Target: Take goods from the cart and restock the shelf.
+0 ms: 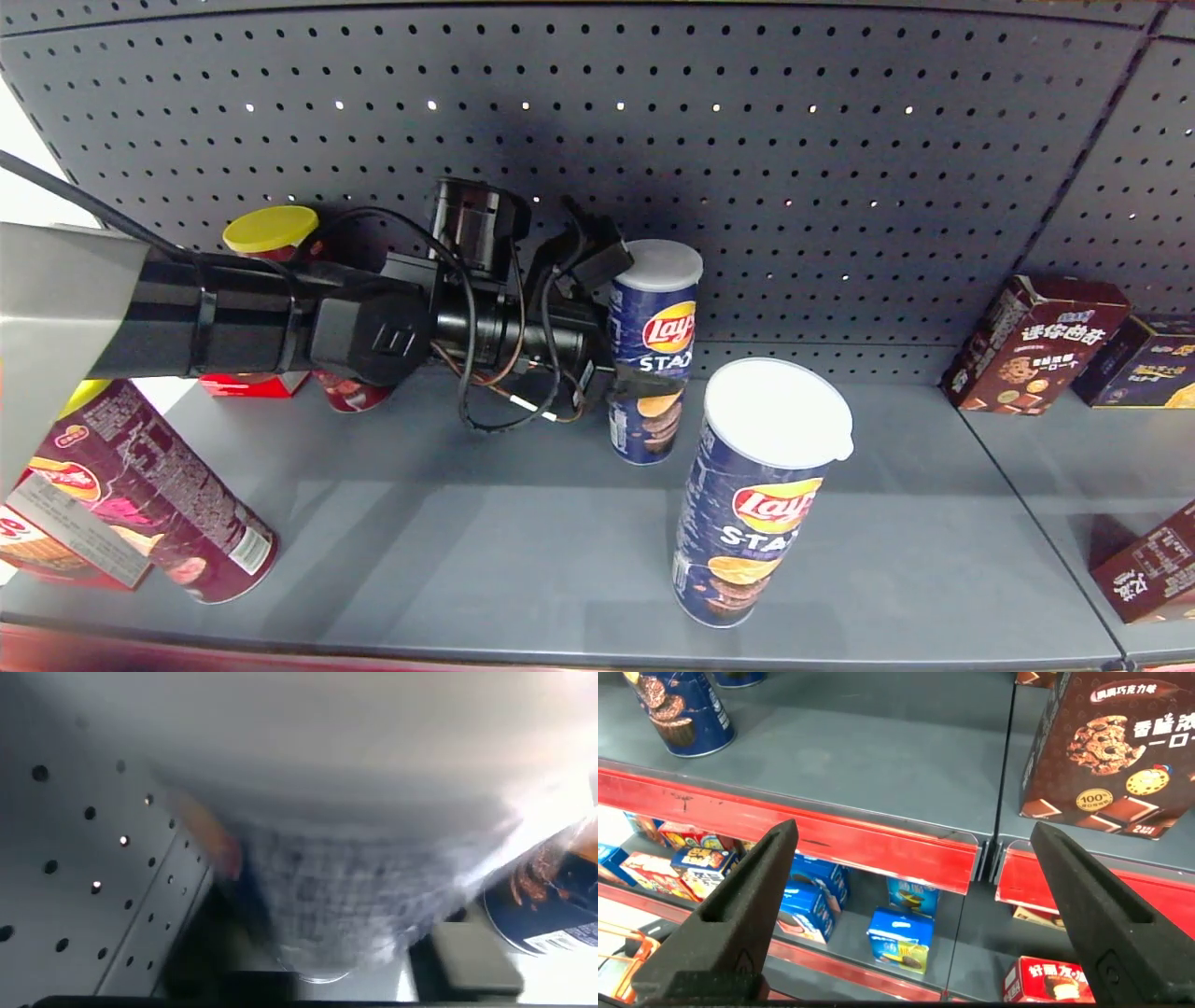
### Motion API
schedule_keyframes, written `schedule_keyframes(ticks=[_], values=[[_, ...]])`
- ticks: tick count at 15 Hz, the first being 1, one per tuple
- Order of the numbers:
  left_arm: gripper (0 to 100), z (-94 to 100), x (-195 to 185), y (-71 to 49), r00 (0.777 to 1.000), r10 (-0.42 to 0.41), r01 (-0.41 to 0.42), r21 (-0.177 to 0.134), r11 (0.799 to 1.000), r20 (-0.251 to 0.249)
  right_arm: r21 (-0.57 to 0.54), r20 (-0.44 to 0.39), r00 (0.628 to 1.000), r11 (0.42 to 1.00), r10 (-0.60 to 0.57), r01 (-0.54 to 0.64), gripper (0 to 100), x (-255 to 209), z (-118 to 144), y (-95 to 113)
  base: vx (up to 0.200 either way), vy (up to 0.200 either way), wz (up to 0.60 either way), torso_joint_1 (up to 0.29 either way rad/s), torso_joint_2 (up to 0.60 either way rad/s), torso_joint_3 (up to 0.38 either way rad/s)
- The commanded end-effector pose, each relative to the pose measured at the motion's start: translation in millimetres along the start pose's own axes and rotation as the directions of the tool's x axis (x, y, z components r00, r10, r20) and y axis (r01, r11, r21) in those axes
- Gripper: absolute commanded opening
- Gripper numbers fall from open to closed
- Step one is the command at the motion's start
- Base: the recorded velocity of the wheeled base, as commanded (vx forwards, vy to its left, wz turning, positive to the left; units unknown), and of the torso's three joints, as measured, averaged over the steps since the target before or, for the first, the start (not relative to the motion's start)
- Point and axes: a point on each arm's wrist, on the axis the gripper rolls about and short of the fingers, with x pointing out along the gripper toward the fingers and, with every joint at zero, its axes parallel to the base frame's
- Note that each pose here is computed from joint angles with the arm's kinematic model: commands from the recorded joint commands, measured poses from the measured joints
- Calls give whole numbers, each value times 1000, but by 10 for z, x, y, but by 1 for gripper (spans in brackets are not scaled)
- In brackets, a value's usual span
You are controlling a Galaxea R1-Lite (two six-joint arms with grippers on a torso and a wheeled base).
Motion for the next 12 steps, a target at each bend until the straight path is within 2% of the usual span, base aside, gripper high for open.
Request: schedule_keyframes(ticks=[1,4,7,8,10,12], values=[[100,15,-7,-2,1000,2,-2,4,1000,4,0,-1,1000,1000,1,-1,100,1,0,0,0,0,0,0,0,0],[100,31,-42,0,1000,8,-8,8,1000,7,0,-1,1000,1000,1,-1,100,1,0,0,0,0,0,0,0,0],[100,123,-159,-43,999,30,-31,35,999,33,0,-1,1000,1000,1,-1,100,1,0,0,0,0,0,0,0,0],[100,121,-208,-92,998,48,-51,51,997,47,0,-1,1000,1000,1,-1,100,1,0,0,0,0,0,0,0,0],[100,87,-287,-203,995,82,-85,64,994,50,0,-1,1000,1000,1,-1,100,1,0,0,0,0,0,0,0,0],[100,48,-362,-292,989,144,-145,67,987,25,0,-1,1000,1000,1,-1,100,1,0,0,0,0,0,0,0,0]])
